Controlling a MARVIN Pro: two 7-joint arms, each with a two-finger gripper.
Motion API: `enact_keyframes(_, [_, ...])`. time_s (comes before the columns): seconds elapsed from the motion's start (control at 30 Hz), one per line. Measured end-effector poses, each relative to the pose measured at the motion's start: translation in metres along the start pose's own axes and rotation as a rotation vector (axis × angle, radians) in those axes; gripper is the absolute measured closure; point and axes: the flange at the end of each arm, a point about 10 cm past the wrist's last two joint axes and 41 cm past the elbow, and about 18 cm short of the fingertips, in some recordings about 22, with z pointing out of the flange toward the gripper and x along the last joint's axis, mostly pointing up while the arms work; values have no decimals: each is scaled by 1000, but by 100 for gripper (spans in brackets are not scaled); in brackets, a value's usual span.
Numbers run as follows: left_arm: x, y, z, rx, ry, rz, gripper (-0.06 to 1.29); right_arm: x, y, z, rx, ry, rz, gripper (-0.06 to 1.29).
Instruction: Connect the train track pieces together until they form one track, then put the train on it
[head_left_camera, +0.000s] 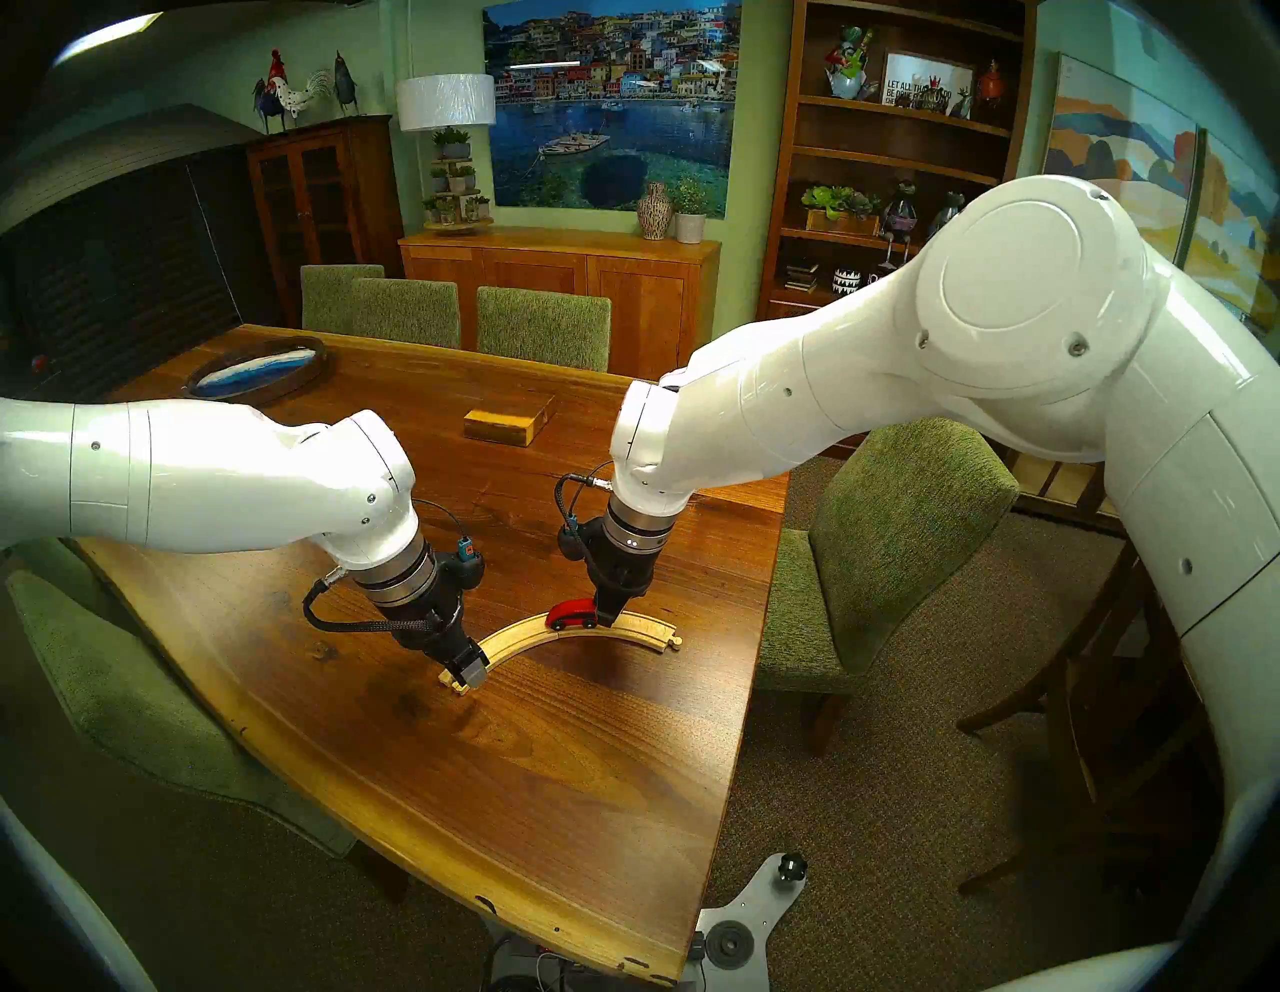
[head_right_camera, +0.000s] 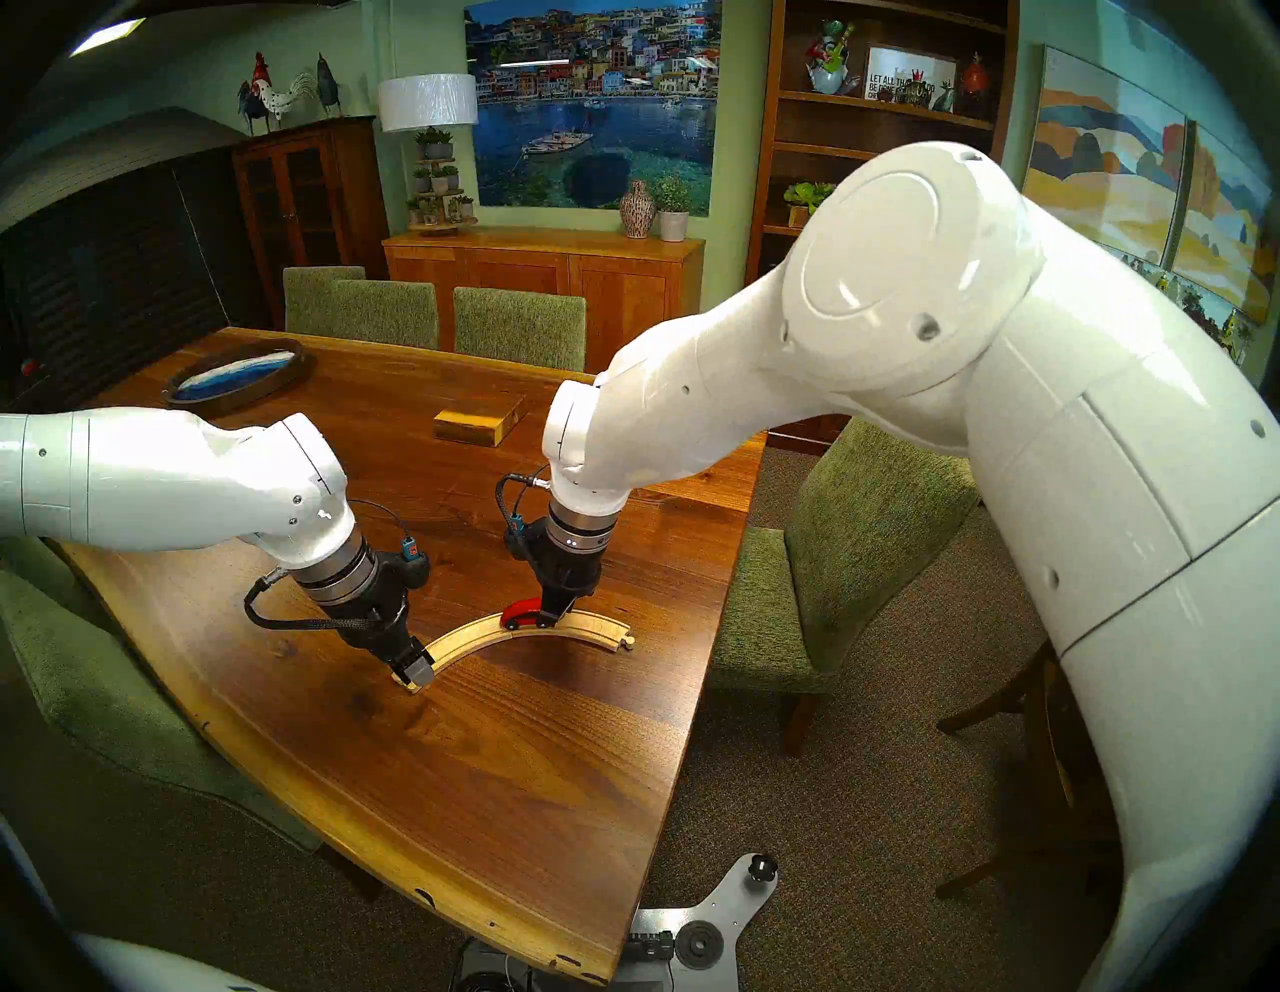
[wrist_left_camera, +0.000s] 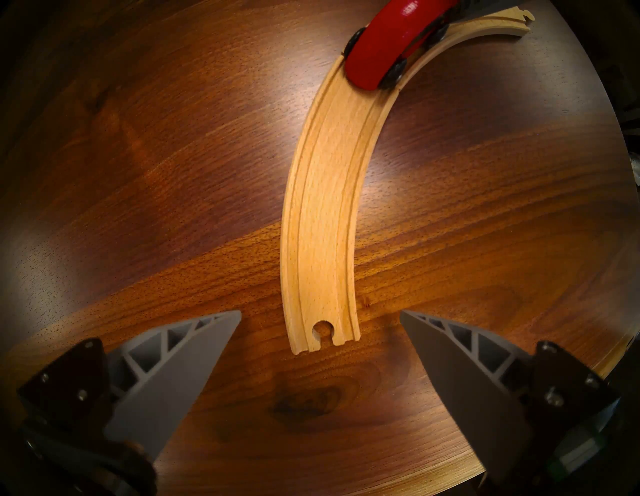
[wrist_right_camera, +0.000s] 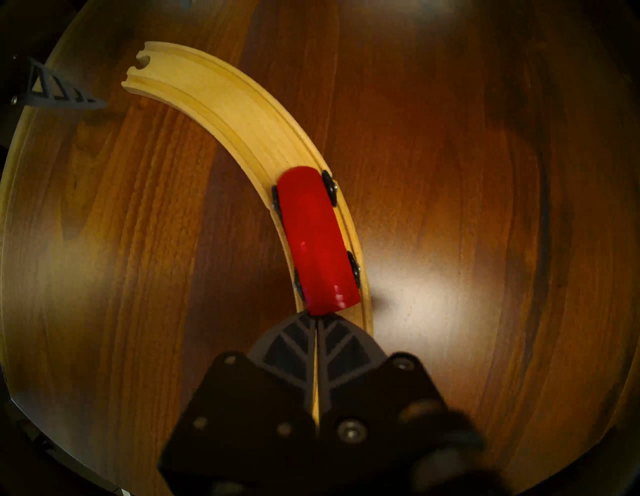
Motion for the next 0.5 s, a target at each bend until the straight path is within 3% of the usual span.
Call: enact_keyframes(0.5, [0,0,0,0,0,0,0,21,-7,1,23,37,-53,127])
